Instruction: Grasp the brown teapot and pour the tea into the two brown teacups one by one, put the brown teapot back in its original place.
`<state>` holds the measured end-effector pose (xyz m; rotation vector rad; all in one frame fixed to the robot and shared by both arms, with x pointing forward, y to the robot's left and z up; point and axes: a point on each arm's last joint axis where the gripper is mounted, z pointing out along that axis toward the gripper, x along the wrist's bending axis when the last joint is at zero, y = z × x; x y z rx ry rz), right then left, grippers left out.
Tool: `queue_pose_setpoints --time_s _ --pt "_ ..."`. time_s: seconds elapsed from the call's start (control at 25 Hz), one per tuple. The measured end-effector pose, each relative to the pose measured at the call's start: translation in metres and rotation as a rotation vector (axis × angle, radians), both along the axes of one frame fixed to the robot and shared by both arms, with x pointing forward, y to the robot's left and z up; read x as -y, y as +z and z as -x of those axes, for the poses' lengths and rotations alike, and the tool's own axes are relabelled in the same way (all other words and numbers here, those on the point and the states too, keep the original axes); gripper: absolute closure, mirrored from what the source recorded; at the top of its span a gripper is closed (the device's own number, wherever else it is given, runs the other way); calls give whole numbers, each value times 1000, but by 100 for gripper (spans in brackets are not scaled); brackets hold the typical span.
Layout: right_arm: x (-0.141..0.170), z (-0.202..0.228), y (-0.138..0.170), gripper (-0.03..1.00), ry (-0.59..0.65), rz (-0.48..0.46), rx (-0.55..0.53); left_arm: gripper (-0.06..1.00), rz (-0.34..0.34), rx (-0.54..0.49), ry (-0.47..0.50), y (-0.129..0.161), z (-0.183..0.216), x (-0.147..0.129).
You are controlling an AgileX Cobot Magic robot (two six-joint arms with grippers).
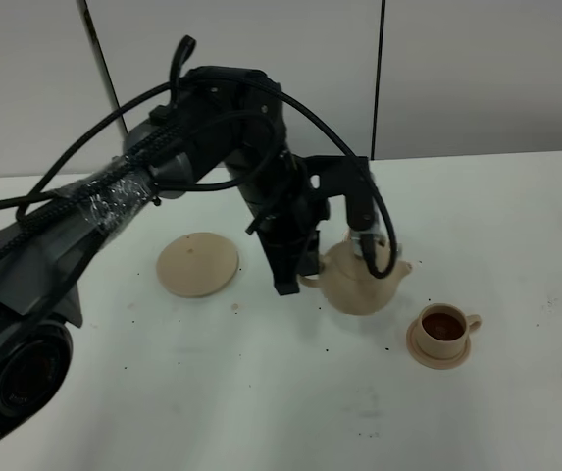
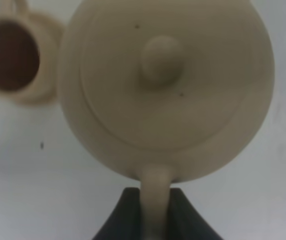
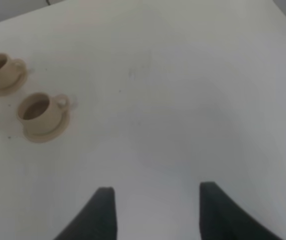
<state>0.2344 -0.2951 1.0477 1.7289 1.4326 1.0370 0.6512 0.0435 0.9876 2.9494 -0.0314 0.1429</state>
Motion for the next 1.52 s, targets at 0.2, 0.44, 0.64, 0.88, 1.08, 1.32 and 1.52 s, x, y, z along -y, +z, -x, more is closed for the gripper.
queue_pose_setpoints --time_s 0.2,0.44,0.64,0.88,1.08,1.32,1.52 --pt "0 0 0 59 0 0 0 78 -6 -6 51 0 -13 -23" --pt "0 0 0 59 0 0 0 78 -9 -7 102 0 -26 -50" --pt "0 0 0 59 0 0 0 78 -9 -6 148 0 -36 -73" --pt "0 0 0 59 -1 -1 0 78 -22 -1 208 0 -47 -102" --pt "0 0 0 59 0 0 0 78 -46 9 243 0 -53 -123" --pt "0 0 0 59 0 0 0 78 -69 18 268 -1 -57 -138" --pt "0 0 0 59 0 0 0 78 -94 26 284 -1 -60 -148"
